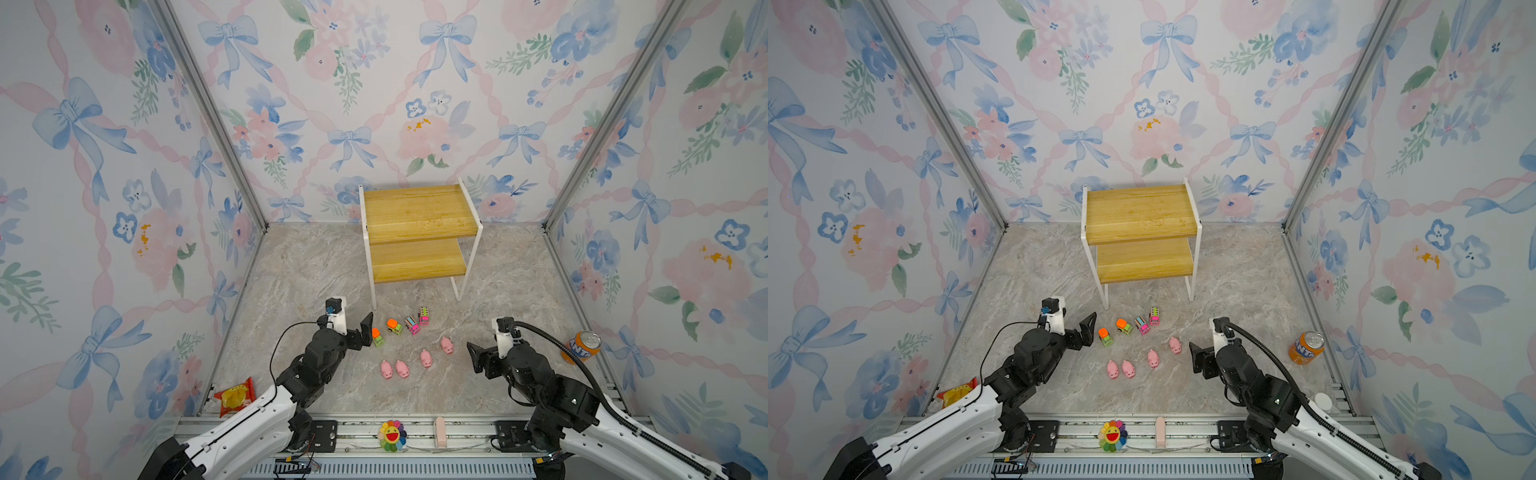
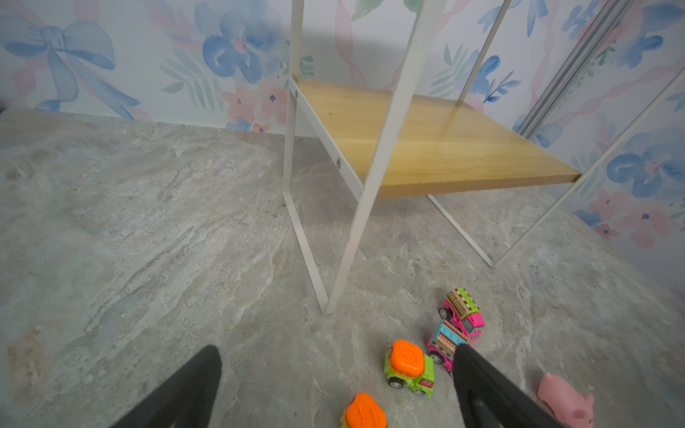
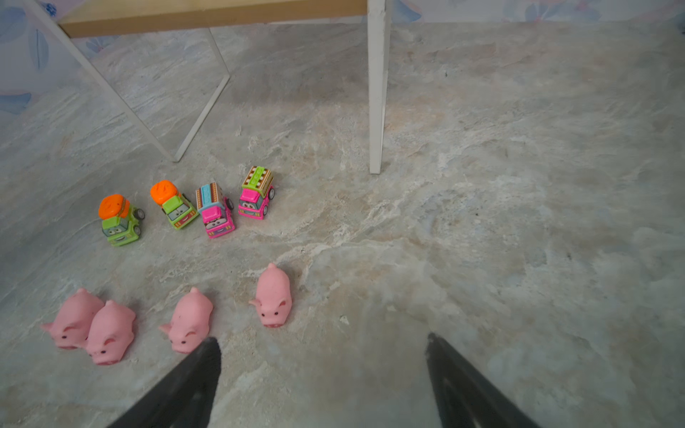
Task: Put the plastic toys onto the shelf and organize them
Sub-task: 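Lower both grippers from raised pose toward the toys on the table, then move the right gripper over the pink pig farthest from the robot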
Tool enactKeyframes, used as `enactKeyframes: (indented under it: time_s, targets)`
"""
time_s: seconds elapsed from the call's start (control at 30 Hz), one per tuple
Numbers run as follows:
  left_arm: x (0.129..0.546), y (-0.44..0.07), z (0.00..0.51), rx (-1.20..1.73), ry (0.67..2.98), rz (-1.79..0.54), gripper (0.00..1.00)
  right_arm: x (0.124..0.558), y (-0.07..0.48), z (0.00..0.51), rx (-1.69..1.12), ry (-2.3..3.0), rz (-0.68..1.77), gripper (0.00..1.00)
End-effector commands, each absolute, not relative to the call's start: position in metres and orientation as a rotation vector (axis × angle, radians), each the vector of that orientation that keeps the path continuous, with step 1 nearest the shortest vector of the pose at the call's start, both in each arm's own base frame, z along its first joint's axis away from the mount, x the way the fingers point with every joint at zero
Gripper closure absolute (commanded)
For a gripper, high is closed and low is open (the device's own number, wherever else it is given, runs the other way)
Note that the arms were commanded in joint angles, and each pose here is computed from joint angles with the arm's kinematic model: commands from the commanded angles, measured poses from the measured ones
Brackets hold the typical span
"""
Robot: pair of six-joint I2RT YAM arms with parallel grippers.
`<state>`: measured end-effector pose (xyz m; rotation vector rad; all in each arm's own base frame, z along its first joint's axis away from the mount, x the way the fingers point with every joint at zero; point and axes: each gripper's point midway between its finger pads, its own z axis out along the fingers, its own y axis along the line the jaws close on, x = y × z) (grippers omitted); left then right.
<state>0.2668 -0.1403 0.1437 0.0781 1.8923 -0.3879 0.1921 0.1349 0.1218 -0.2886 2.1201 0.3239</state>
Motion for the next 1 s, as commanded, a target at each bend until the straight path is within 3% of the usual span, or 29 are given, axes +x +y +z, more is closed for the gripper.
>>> enactKeyframes:
  time_s: [0.0,0.33,0.8,0.97]
  targets:
    - [0.254,-0.145,0.105,0.067,2.029,-0.424,0.02,0.187,0.141,0.111,-0.308,2.135,0.324,0.12]
    - [0.245,-0.132,0.100,0.037,1.961,-0.420,0.02,0.184,0.180,0.085,-0.470,2.258,0.361,0.28]
    - [0.252,-0.118,0.079,-0.041,1.988,-0.314,0.02,0.196,0.188,0.057,-0.454,2.252,0.307,0.29]
    - [0.257,-0.122,0.082,-0.002,1.990,-0.283,0.04,0.197,0.189,0.043,-0.432,2.299,0.390,0.31]
